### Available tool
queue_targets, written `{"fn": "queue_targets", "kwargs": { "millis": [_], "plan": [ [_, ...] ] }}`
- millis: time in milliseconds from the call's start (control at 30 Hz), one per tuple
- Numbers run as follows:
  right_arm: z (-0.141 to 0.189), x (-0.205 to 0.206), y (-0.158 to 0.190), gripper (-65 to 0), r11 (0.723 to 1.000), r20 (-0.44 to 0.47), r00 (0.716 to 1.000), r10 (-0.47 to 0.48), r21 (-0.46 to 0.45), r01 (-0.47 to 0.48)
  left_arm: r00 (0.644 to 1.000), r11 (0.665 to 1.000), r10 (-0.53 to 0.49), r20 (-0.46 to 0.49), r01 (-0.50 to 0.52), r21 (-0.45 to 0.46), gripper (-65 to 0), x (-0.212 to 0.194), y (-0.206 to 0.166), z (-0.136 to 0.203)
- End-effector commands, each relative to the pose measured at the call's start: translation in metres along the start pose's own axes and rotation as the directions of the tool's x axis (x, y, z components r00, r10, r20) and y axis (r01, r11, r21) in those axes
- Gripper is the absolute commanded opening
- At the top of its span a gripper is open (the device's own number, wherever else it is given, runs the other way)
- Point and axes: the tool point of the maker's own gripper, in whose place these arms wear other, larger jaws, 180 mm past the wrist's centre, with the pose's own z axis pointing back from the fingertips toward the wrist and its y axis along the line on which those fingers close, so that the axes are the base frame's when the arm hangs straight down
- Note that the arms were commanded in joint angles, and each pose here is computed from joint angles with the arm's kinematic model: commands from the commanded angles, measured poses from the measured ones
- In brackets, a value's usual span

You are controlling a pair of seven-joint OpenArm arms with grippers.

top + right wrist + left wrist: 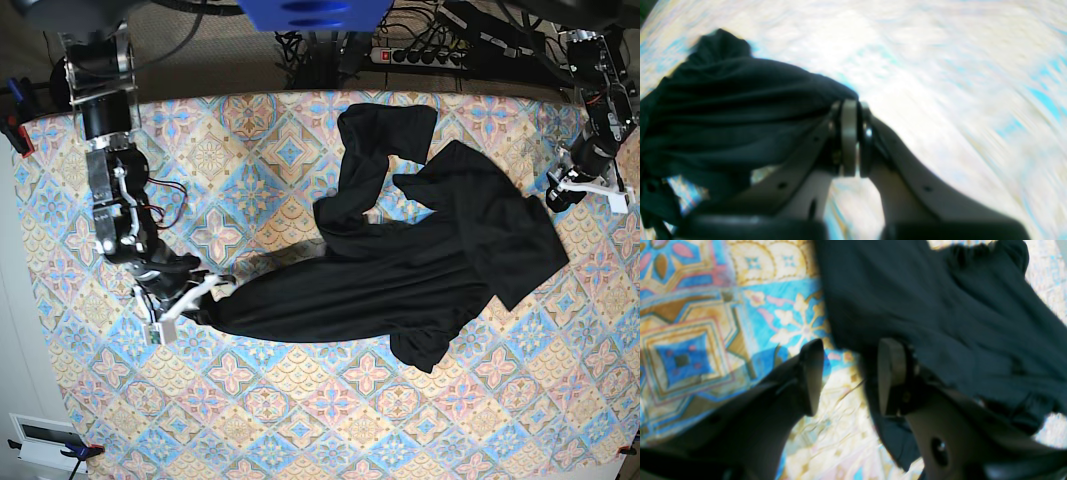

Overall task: Layout the t-shirt on the table in an organized manner, then fold the t-shirt properly
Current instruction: 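Pull the shirt with the right gripper away from the left gripper, then release the shirt with the left gripper and raise it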

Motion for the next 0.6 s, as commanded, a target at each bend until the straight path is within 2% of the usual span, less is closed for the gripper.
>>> {"fn": "queue_targets", "kwargs": {
  "millis": [0,133,267,467,567],
  "plan": [
    [0.011,0.029,-0.006,-65.0,1.000,0.084,0.996,0.013,0.004,-0.013,0.998,0.999,-0.023,0.056,0.024,-0.027,-38.7,0.021,-0.010,0.002],
    [0.039,0.040,-0.052,-65.0,0.997,0.140,0.990,-0.011,-0.079,0.022,0.998,0.995,-0.059,0.028,0.061,-0.083,-38.7,0.016,-0.037,-0.012],
    [0.059,0.046,-0.089,-65.0,0.986,0.155,0.988,-0.007,-0.164,0.032,0.992,0.988,-0.122,0.024,0.123,-0.095,-38.7,0.015,-0.056,-0.024],
    [0.070,0.040,-0.106,-65.0,0.978,0.137,0.991,0.001,-0.207,0.028,0.983,0.970,-0.185,0.020,0.186,-0.155,-38.4,0.004,-0.104,-0.049],
    [0.069,0.037,-0.113,-65.0,0.975,0.130,0.991,-0.011,-0.219,0.040,0.983,0.966,-0.184,0.004,0.182,-0.184,-38.4,-0.002,-0.127,-0.069]
  ]
}}
